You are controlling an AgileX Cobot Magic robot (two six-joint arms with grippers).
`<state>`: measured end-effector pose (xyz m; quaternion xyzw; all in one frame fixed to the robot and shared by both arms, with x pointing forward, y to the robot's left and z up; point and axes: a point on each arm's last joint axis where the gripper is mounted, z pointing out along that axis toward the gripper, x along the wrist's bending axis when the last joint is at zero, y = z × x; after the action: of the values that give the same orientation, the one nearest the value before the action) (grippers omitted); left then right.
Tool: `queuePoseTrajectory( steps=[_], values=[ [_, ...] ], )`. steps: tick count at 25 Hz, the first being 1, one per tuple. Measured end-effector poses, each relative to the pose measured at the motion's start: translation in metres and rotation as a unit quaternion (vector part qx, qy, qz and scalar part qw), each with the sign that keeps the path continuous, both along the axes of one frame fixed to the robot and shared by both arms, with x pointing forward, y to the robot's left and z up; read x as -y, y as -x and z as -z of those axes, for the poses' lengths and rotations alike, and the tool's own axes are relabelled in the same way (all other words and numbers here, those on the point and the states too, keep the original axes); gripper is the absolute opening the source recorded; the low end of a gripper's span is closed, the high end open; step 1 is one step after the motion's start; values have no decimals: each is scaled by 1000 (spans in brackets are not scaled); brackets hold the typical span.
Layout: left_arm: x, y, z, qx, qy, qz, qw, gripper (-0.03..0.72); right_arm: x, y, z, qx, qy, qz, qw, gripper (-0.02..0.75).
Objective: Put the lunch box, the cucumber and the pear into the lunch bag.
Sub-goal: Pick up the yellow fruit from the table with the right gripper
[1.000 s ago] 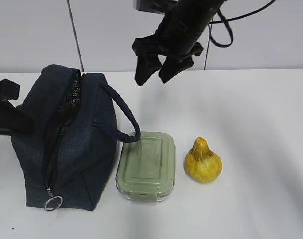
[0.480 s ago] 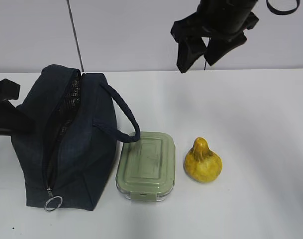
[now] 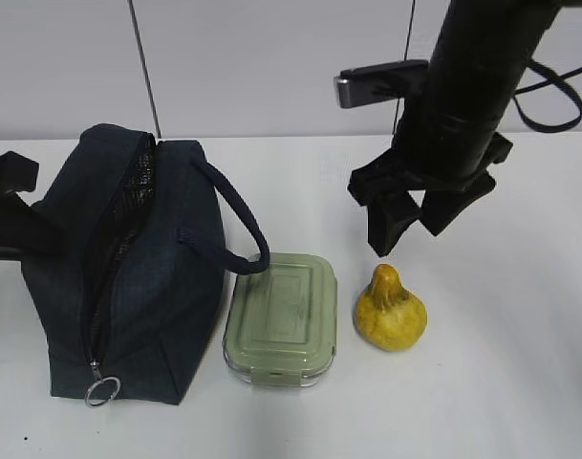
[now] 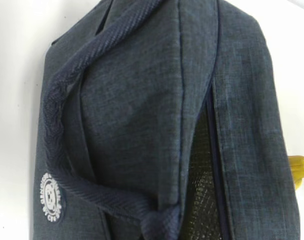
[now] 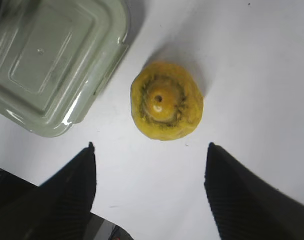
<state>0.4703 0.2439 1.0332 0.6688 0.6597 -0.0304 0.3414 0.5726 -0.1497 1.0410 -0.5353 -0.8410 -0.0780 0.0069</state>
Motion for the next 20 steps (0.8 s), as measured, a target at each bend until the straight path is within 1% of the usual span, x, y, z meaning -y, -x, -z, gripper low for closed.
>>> queuePoseTrajectory(
  steps=[7, 15, 18, 20],
  values=[
    [0, 0, 0, 0, 0, 0, 1000, -15, -8, -16, 51, -56, 27, -2, 998, 525],
    [0, 0, 0, 0, 0, 0, 1000, -15, -9, -19, 66, -69, 35, -2, 997, 518],
    [0, 0, 0, 0, 0, 0, 1000, -15, -9, -21, 74, -73, 39, -2, 997, 472],
    [0, 0, 0, 0, 0, 0, 1000, -15, -10, -23, 78, -72, 40, -2, 997, 421]
  ],
)
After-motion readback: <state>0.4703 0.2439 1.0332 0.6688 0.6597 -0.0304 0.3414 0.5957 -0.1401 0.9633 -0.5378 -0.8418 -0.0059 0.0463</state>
